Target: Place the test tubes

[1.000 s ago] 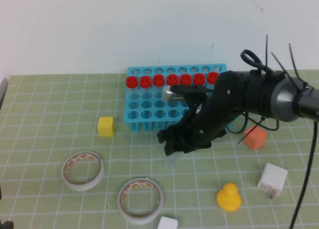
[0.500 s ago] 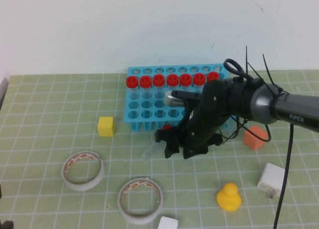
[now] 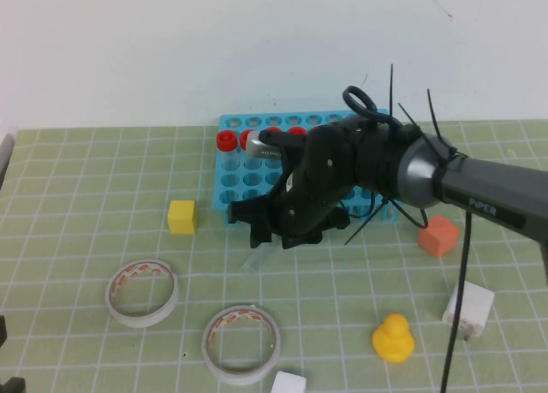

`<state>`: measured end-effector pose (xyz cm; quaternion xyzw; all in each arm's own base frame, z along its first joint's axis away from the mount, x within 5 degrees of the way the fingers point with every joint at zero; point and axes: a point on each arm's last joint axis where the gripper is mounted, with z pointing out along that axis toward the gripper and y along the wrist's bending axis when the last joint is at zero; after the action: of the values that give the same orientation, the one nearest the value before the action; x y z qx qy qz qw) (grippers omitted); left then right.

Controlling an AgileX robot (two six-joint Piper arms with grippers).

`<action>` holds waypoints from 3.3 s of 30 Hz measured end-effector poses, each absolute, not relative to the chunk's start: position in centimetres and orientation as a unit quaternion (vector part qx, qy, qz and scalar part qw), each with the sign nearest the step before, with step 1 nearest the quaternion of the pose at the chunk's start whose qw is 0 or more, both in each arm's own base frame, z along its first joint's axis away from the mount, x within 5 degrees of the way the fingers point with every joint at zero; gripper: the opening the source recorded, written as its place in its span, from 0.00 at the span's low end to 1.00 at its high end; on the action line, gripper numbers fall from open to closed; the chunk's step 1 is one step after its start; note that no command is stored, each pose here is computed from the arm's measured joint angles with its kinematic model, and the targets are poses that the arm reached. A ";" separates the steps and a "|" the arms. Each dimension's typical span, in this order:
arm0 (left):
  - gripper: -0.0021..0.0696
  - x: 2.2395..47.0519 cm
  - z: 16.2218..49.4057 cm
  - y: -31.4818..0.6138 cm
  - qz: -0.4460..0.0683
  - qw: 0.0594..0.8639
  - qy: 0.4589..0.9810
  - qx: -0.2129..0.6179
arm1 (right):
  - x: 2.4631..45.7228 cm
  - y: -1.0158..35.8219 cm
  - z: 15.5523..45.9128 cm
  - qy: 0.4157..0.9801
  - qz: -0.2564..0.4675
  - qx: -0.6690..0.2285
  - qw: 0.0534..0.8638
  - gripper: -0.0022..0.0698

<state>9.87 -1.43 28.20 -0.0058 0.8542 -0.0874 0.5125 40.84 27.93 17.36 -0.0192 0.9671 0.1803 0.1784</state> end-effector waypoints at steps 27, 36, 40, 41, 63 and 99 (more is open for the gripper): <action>0.03 9.4 28.3 -1.5 -0.091 0.513 0.854 0.000 | 39.7 26.5 15.6 0.993 0.090 -0.063 0.042 0.52; 0.03 9.4 27.9 -1.7 -0.104 0.508 0.855 -0.007 | 39.8 26.4 15.8 0.992 0.090 0.079 0.035 0.52; 0.03 9.4 27.9 -1.7 -0.108 0.509 0.854 -0.010 | 39.8 27.2 16.0 0.989 0.104 0.089 0.051 0.52; 0.03 9.4 27.9 -1.7 -0.109 0.510 0.853 -0.010 | 39.8 27.4 16.2 0.989 0.106 0.088 0.054 0.53; 0.03 9.4 28.0 -1.8 -0.120 0.515 0.849 -0.015 | 41.8 30.2 16.0 0.985 0.111 0.092 0.099 0.63; 0.03 9.3 28.0 -2.5 -0.134 0.513 0.847 0.028 | 41.6 29.2 14.0 0.997 0.016 0.001 0.072 0.62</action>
<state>9.29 -2.53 28.03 0.0282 0.8475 -0.1337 0.5129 41.56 29.16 13.99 0.0010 0.9973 0.0156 0.0723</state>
